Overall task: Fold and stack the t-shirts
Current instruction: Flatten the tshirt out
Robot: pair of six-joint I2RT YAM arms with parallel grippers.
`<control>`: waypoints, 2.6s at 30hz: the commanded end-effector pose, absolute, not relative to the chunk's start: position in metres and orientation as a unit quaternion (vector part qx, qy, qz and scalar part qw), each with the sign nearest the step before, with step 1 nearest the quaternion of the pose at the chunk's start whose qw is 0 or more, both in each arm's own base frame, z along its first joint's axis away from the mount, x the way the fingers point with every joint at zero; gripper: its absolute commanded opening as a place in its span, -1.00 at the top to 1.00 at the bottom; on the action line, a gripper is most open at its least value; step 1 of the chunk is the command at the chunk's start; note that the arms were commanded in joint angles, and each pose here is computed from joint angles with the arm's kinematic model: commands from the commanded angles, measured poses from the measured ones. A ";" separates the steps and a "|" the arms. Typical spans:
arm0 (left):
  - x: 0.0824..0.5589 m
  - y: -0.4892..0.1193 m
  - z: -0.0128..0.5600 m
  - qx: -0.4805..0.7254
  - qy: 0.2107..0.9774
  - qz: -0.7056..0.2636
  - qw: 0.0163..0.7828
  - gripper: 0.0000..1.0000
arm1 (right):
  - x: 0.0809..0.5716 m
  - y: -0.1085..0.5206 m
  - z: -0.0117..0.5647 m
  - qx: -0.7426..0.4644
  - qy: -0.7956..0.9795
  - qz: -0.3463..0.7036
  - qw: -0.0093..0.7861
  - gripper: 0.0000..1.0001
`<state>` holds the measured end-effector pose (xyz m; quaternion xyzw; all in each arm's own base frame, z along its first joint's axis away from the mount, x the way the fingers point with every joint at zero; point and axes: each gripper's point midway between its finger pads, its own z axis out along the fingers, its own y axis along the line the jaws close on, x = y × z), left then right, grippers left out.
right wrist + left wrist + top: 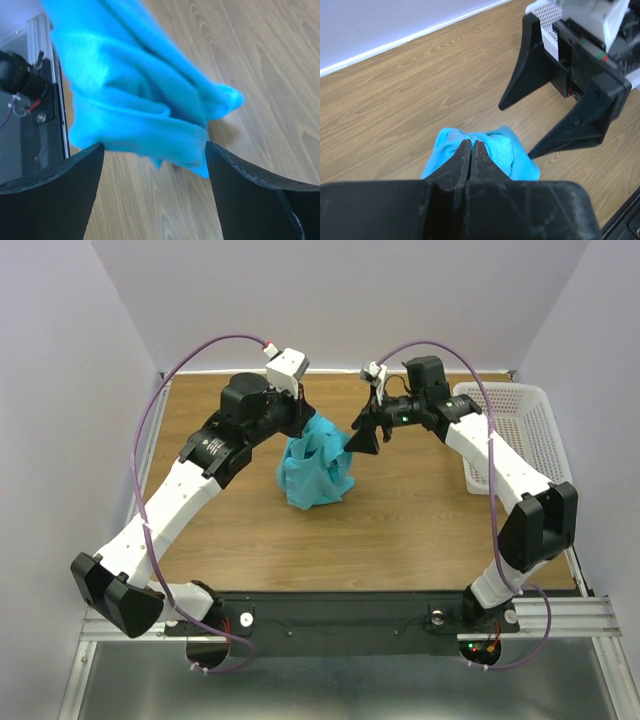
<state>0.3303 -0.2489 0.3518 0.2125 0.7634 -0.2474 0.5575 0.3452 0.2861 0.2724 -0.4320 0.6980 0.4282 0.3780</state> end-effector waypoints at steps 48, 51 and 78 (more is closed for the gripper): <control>0.301 -0.208 0.341 0.136 0.705 -0.367 0.591 -0.49 | 0.310 0.278 0.320 -0.454 0.683 0.326 0.470 0.99; 0.269 -0.224 0.339 0.182 0.683 -0.427 0.564 -0.50 | 0.315 0.282 0.315 -0.438 0.692 0.335 0.467 0.99; 0.287 -0.293 0.246 0.213 0.778 -0.278 0.522 -0.41 | 0.331 0.277 0.312 -0.373 0.719 0.346 0.474 0.99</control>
